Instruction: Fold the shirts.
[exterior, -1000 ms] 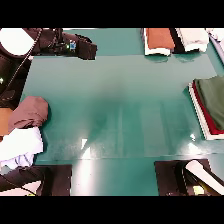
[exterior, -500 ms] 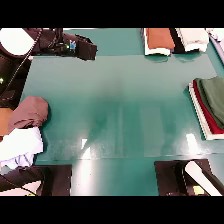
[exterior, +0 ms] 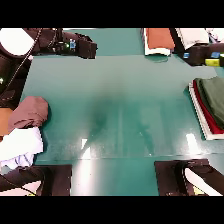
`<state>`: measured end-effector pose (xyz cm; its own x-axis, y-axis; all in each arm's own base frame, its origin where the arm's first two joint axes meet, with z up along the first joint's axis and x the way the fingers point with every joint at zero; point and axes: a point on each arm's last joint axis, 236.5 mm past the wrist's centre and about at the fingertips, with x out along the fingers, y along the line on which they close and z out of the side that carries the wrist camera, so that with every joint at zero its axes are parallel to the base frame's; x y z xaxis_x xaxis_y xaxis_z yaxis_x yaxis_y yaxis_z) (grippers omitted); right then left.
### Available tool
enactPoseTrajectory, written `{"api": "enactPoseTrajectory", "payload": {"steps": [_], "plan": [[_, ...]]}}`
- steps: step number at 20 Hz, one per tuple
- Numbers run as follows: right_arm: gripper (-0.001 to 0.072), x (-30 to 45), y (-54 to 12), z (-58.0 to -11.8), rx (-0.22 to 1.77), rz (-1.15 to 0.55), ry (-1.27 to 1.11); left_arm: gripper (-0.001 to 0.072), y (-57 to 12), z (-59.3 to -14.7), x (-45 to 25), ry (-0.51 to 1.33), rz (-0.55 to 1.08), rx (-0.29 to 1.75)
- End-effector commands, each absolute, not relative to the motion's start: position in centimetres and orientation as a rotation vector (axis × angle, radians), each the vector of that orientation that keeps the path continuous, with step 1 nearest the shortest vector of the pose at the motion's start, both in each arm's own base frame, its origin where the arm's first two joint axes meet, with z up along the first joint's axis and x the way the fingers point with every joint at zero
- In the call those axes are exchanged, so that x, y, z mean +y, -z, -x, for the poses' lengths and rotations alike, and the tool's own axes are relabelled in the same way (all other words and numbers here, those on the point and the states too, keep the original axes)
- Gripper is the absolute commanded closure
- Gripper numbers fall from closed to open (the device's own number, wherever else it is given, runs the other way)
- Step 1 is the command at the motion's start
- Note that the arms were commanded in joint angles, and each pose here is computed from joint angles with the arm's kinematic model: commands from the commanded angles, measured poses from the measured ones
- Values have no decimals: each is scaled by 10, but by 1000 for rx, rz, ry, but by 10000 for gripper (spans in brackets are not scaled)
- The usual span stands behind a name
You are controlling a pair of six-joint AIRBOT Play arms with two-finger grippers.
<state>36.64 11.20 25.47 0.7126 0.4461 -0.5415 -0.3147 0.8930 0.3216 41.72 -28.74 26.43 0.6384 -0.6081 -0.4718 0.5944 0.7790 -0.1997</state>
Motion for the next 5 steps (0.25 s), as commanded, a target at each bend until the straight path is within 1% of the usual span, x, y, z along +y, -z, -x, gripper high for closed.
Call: {"api": "enactPoseTrajectory", "payload": {"steps": [1, 5], "plan": [[693, 158, -265, -356, 619, -177, -544, 684, -265, -418, -287, 686, 28, 544], [693, 160, -264, -355, 622, -176, -551, 684, -265, -418, -287, 686, 28, 544]]}}
